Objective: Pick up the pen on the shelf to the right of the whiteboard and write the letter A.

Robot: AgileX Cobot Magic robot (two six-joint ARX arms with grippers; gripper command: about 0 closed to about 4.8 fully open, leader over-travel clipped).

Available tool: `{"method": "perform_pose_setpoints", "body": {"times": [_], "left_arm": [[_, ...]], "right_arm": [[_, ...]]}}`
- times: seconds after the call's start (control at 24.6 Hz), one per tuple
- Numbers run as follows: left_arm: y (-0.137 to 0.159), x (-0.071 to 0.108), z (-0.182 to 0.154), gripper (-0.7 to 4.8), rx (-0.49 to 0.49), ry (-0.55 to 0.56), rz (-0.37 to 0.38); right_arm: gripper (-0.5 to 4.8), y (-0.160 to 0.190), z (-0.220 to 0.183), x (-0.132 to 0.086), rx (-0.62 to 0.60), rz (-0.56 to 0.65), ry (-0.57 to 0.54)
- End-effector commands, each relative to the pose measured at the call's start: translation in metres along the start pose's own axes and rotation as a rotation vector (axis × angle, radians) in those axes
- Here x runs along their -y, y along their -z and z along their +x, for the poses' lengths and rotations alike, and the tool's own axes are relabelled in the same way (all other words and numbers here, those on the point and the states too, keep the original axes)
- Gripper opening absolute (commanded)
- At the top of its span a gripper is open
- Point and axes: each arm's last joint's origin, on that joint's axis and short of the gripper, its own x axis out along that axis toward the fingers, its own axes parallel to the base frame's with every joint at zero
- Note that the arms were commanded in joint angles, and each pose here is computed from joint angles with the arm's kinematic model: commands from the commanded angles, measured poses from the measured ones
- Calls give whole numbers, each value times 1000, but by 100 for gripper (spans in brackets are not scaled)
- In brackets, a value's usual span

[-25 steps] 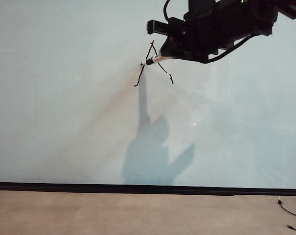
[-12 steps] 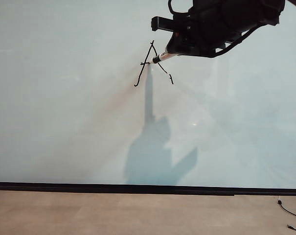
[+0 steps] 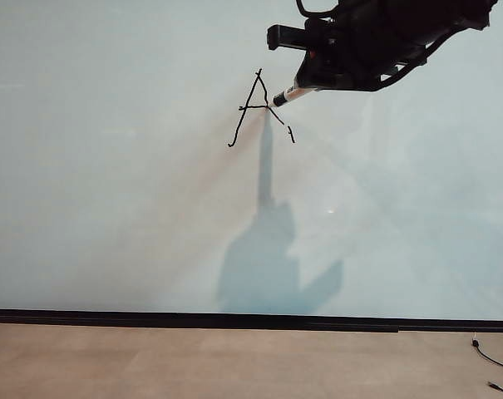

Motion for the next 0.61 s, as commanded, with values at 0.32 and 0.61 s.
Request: {"method": "perform_pose_setpoints", "body": {"times": [0.32,0.61], "left_arm": [[-2,0,0,-4,9,4,5],[-2,0,0,-4,9,4,5]], "right_arm": [[-6,-5,-3,4,30,4,46],[-6,-19,-20,-9,30,-17,-15]]}}
